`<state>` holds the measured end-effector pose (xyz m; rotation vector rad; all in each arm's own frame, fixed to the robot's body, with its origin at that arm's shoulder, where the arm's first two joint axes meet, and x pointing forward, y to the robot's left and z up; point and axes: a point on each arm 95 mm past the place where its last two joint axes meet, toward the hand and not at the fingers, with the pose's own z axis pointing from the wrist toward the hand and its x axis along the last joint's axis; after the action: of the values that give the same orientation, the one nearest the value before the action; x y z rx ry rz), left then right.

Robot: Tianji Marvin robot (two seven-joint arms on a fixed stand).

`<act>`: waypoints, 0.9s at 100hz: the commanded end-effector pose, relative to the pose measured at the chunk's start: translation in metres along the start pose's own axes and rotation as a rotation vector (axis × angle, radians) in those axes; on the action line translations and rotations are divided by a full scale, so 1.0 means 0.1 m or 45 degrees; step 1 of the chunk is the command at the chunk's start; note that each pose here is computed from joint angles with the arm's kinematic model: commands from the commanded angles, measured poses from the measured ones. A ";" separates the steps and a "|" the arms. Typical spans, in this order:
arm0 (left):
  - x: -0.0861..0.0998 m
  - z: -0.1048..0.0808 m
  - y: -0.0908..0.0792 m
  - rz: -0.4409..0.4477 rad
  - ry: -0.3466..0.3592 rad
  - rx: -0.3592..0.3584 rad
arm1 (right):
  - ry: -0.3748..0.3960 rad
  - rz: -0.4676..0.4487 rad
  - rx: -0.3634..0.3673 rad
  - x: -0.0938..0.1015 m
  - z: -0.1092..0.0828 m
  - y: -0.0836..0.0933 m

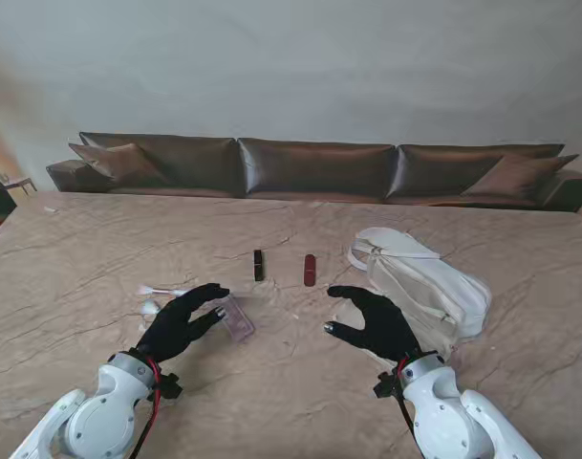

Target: Pack the cosmetics bag

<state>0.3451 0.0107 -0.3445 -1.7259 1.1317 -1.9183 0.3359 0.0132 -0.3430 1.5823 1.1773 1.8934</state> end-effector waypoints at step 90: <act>-0.08 -0.09 0.02 0.012 -0.032 -0.025 | 0.124 -0.237 -0.016 0.33 0.12 0.82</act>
<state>0.3421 0.0163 -0.3454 -1.7288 1.1429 -1.8919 0.3507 -0.0021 -0.2765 1.3848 1.3155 1.8680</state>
